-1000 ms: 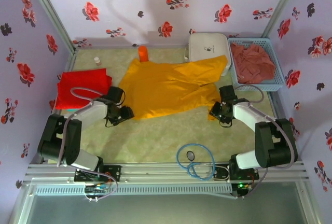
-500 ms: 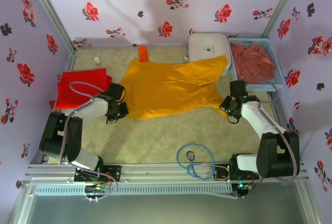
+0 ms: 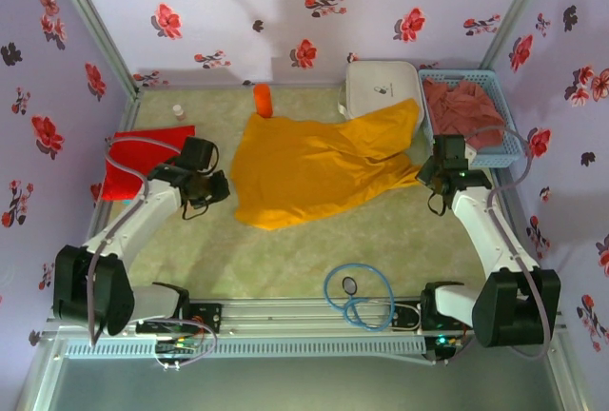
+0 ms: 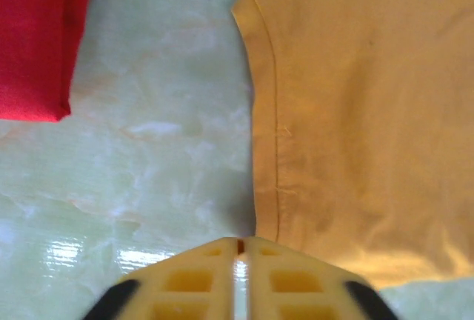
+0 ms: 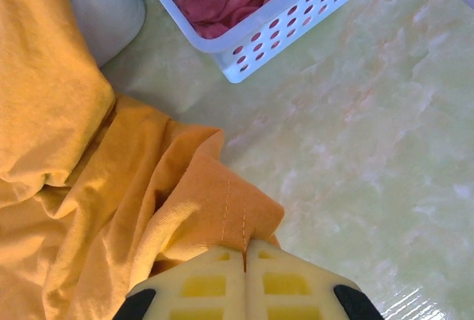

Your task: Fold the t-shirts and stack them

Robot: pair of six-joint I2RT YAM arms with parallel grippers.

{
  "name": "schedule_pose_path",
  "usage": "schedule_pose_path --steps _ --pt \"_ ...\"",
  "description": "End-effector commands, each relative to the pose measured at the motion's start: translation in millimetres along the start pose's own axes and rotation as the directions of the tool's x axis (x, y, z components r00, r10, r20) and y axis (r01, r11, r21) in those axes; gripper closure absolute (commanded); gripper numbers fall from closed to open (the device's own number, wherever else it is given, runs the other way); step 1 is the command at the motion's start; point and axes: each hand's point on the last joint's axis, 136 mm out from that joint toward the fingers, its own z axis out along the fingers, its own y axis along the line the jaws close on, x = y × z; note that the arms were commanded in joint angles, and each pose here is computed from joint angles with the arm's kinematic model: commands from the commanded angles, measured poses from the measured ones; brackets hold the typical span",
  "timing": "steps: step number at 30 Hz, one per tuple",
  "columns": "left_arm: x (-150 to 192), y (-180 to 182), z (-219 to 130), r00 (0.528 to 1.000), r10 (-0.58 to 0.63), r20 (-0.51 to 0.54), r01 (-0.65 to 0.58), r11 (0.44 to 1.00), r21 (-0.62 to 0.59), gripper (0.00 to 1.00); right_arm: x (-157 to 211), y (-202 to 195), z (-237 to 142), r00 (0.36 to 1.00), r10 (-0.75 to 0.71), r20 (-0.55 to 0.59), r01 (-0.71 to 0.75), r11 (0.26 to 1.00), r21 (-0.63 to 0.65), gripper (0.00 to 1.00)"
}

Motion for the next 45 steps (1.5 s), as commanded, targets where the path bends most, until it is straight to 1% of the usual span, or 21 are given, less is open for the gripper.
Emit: schedule_pose_path --steps 1,3,7,10,13,15,17,18,21,22,23,26,28,31,33,37,42,44,45 --pt "35 -2 12 0.992 -0.021 -0.122 0.027 0.998 0.049 0.66 9 -3 9 0.999 -0.012 -0.029 0.012 1.000 0.004 1.00" --pt "45 -7 25 0.990 -0.039 -0.138 0.051 0.995 0.085 0.59 13 -3 12 0.999 -0.010 -0.038 0.009 1.000 -0.005 1.00" --pt "62 -14 50 0.984 -0.046 -0.171 0.062 0.994 0.094 0.50 15 0 14 0.998 -0.010 -0.059 0.009 1.000 -0.015 1.00" --pt "64 -19 62 0.982 -0.047 -0.185 0.065 0.994 0.091 0.48 14 1 14 0.998 -0.015 -0.058 0.014 1.000 -0.016 1.00" --pt "61 -25 72 0.982 -0.042 -0.184 0.060 0.993 0.097 0.48 12 2 13 0.998 -0.019 -0.054 0.018 1.000 -0.016 1.00" --pt "60 -26 80 0.982 -0.039 -0.186 0.057 0.994 0.091 0.51 13 1 13 0.998 -0.018 -0.055 0.018 1.000 -0.013 1.00" --pt "57 -24 85 0.982 -0.028 -0.187 0.041 0.997 0.066 0.55 13 1 14 0.998 -0.018 -0.055 0.017 1.000 -0.014 1.00" --pt "54 -22 87 0.982 -0.015 -0.186 0.024 0.999 0.047 0.61 13 1 14 0.998 -0.018 -0.056 0.017 1.000 -0.012 1.00" --pt "44 -20 79 0.982 0.034 -0.184 -0.035 0.999 0.002 0.88 12 2 14 0.998 -0.021 -0.058 0.020 1.000 -0.013 1.00" --pt "41 -22 73 0.981 0.051 -0.185 -0.052 0.999 0.000 0.95 11 2 14 0.998 -0.025 -0.056 0.025 1.000 -0.011 1.00" --pt "37 -24 68 0.980 0.061 -0.189 -0.062 0.998 0.000 0.99 11 2 13 0.998 -0.031 -0.054 0.031 0.999 -0.011 1.00" --pt "27 -35 49 0.974 0.077 -0.211 -0.073 0.997 0.030 1.00 9 3 16 0.997 -0.050 -0.058 0.050 0.999 -0.007 1.00" --pt "18 -53 38 0.969 0.088 -0.233 -0.067 0.993 0.095 1.00 9 5 19 0.996 -0.062 -0.071 0.062 0.998 -0.002 1.00" --pt "-4 -73 26 0.968 0.113 -0.223 -0.081 0.986 0.149 1.00 8 9 24 0.992 -0.083 -0.095 0.083 0.997 0.000 1.00" --pt "-22 -83 25 0.971 0.110 -0.212 -0.074 0.983 0.170 1.00 7 8 27 0.991 -0.091 -0.100 0.093 0.996 0.014 1.00" --pt "-60 -105 36 0.972 0.116 -0.204 -0.074 0.976 0.203 1.00 0 13 30 0.991 -0.095 -0.099 0.097 0.995 0.023 1.00" --pt "-100 -122 63 0.959 0.142 -0.246 -0.097 0.978 0.185 1.00 -6 18 32 0.991 -0.093 -0.098 0.096 0.995 0.022 1.00" --pt "-118 -130 75 0.961 0.142 -0.237 -0.099 0.977 0.187 1.00 -7 19 34 0.990 -0.094 -0.103 0.097 0.995 0.023 1.00" --pt "-127 -132 81 0.963 0.133 -0.234 -0.090 0.979 0.185 0.98 -7 19 34 0.990 -0.094 -0.107 0.097 0.995 0.023 1.00"
